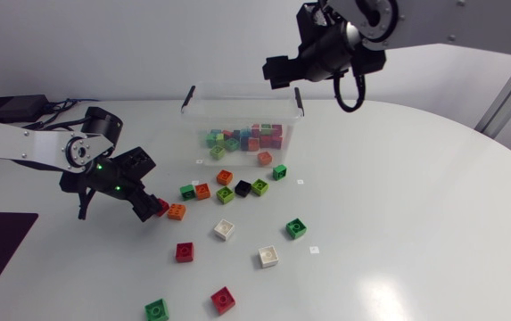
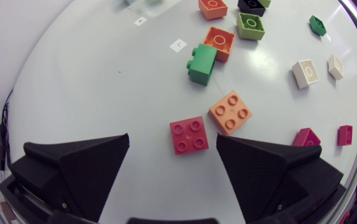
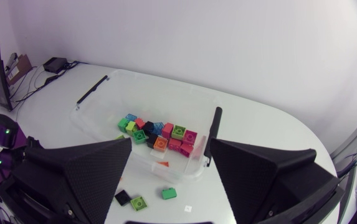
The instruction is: Place the duplo bricks in the container
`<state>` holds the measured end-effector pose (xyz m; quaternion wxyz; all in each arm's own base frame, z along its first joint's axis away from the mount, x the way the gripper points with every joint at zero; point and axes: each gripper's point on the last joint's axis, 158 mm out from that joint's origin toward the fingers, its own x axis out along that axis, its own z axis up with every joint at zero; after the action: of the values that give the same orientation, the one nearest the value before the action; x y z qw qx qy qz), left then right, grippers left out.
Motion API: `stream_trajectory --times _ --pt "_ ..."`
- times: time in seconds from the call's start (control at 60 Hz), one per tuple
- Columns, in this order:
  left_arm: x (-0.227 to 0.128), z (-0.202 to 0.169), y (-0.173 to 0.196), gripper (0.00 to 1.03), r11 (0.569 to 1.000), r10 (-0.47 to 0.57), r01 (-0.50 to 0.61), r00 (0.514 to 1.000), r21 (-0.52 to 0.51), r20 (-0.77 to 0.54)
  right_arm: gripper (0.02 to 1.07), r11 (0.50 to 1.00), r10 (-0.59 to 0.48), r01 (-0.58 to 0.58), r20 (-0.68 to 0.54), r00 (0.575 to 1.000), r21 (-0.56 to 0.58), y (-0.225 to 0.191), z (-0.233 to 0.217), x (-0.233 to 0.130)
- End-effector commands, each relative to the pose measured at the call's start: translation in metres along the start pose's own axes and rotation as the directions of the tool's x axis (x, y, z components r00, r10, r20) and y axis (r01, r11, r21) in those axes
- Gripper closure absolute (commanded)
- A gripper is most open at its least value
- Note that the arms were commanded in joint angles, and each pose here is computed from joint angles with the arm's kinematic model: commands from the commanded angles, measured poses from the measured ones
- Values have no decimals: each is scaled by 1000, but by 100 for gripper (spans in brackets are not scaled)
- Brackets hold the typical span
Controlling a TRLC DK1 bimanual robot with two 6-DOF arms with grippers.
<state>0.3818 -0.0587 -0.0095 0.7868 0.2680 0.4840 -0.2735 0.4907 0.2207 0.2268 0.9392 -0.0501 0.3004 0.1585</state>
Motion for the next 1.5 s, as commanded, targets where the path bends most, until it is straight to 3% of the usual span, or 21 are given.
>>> stream_trajectory --times 0.0,0.183,0.317,0.483,0.7,1.017,1.267,1.483 --pt "13 -7 -6 11 1000 -21 21 999 0 -29 14 1000 16 -17 -15 1000 -25 6 -17 -14" --pt "26 -11 -10 13 1000 -31 31 998 1 -48 14 998 46 -48 -43 998 -48 18 -47 -34" --pt "31 -11 -13 34 999 -40 39 998 -4 -54 14 994 61 -69 -100 993 -80 26 -86 -39" --pt "33 -8 -14 71 999 -43 43 998 -10 -54 14 986 108 -128 -176 978 -107 34 -133 -46" --pt "27 -4 -19 74 999 -43 43 998 4 -44 14 967 139 -197 -310 941 -164 49 -189 -56" --pt "-17 25 -5 74 1000 15 -15 999 18 39 14 951 103 -228 -486 868 -207 42 -266 -41" --pt "-60 60 1 74 999 34 -36 991 21 128 15 949 81 -231 -544 835 -213 36 -297 -15" --pt "-85 95 -2 74 998 44 -51 979 27 201 22 952 66 -221 -564 823 -212 32 -308 3"
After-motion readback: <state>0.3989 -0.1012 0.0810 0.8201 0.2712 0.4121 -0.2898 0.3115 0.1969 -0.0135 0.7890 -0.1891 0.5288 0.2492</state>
